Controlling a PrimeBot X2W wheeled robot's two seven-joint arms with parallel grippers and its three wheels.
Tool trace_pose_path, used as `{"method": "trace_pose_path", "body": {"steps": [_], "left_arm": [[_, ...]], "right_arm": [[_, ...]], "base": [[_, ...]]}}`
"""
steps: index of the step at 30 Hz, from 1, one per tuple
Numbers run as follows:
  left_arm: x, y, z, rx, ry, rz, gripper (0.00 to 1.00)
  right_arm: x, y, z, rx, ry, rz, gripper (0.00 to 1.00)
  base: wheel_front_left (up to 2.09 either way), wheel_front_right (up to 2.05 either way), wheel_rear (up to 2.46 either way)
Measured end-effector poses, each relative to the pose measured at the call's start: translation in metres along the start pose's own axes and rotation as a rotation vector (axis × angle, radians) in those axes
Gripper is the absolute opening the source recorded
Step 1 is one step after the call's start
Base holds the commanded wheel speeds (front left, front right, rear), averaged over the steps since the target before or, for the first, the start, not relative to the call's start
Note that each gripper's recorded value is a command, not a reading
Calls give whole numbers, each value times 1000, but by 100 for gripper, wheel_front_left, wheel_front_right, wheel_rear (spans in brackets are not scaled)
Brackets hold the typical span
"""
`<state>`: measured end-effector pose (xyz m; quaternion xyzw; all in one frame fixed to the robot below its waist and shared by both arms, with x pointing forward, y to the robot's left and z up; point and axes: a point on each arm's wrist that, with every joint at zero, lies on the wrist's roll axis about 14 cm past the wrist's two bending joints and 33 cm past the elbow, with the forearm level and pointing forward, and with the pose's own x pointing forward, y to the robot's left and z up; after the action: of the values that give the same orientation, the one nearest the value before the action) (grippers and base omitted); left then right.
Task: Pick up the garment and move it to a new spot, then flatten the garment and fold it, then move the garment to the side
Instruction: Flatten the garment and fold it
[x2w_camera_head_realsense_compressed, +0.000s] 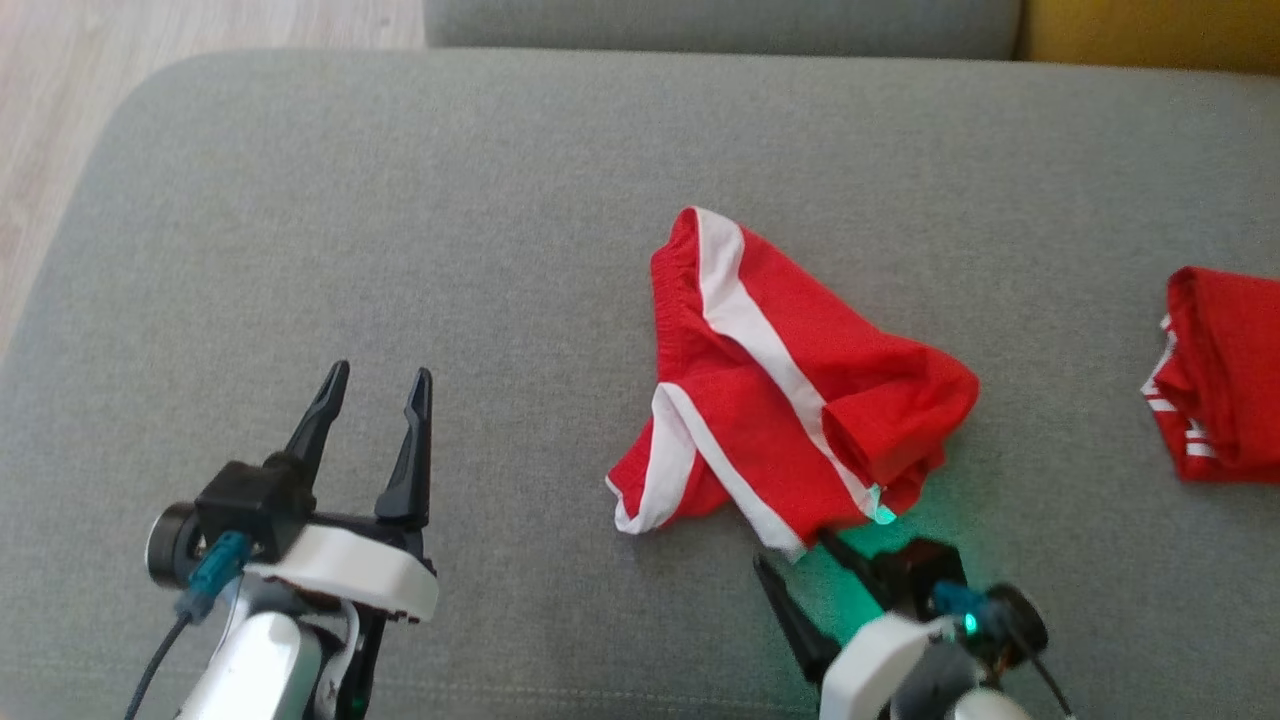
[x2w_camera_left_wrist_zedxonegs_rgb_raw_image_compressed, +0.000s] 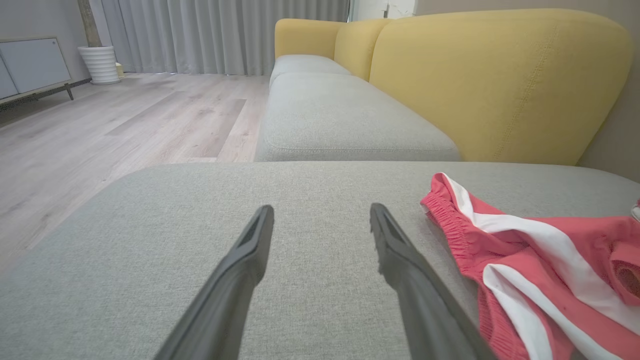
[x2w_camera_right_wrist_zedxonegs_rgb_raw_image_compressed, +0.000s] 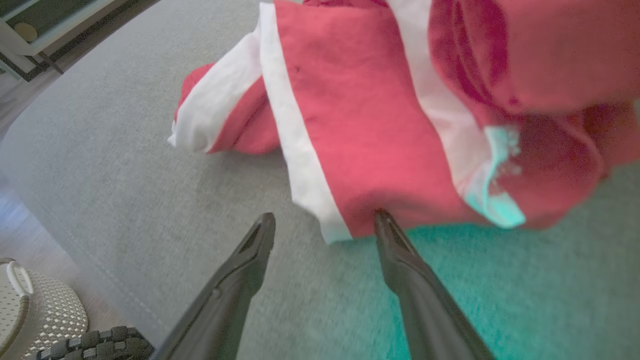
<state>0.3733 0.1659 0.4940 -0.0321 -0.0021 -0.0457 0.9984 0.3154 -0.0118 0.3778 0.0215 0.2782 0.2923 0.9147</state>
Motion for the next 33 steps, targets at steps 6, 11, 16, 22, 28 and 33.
{"method": "trace_pose_path", "body": {"steps": [6, 11, 16, 22, 28, 33], "left_arm": [[5, 4, -7, -3, 18, 10, 100], [10, 3, -9, -14, 24, 14, 100], [16, -1, -9, -14, 17, -1, 100], [23, -13, -6, -19, 4, -41, 100], [28, -19, -9, -30, 8, -58, 100], [35, -19, -7, -32, 0, -62, 100]], "right_arm": [[16, -11, 3, -9, 4, -4, 0], [20, -22, 9, 18, -30, -25, 0], [10, -35, 57, 12, -191, -68, 0], [-13, -62, 102, -38, -293, -167, 0], [-29, -113, 97, -47, -240, -309, 0], [-22, -144, 71, -27, -133, -371, 0]], "base": [[0, 0, 0], [0, 0, 0], [0, 0, 0], [0, 0, 0], [0, 0, 0], [0, 0, 0]]}}
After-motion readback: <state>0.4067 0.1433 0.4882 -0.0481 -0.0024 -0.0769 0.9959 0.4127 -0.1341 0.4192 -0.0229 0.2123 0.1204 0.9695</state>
